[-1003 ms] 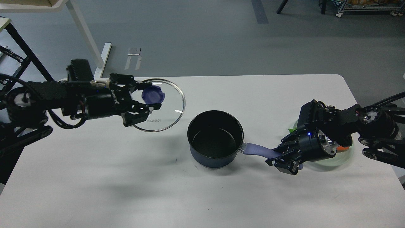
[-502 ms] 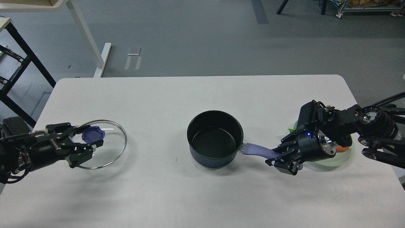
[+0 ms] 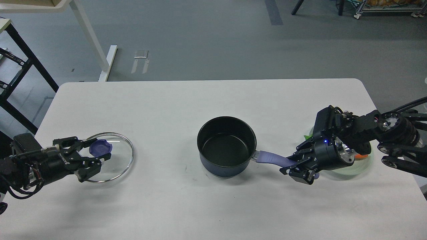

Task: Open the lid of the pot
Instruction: 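Lower the glass lid onto the table beside the pot and release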

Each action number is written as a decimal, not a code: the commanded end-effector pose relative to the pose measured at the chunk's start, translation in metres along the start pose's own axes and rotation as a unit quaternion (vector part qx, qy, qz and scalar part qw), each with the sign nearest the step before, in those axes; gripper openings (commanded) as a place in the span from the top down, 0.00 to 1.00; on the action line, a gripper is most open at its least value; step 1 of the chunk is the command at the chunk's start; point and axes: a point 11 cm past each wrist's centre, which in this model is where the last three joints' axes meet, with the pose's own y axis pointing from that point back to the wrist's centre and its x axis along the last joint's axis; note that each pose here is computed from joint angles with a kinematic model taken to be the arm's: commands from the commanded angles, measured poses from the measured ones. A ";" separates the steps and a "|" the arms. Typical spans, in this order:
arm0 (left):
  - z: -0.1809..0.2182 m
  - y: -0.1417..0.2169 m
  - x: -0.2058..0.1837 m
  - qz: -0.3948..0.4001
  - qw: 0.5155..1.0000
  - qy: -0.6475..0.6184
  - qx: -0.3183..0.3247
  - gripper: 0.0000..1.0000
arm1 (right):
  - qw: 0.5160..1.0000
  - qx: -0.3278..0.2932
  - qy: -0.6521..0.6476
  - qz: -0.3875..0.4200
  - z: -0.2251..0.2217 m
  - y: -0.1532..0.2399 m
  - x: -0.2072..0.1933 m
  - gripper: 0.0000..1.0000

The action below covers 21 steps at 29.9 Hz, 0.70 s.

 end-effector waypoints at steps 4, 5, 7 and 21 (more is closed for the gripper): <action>0.002 0.001 -0.006 -0.005 1.000 0.004 0.000 0.29 | 1.000 0.000 0.000 0.000 0.000 0.000 0.000 0.68; 0.002 0.002 -0.006 -0.005 1.000 0.004 0.000 0.23 | 1.000 0.001 0.000 0.000 0.000 0.000 0.000 0.68; 0.001 0.002 -0.007 -0.006 1.000 0.005 0.001 0.20 | 1.000 0.001 0.000 0.000 0.000 0.000 0.000 0.68; 0.003 0.012 0.033 0.038 0.995 0.091 0.014 0.01 | 1.000 0.000 0.000 0.000 0.000 0.000 0.000 0.68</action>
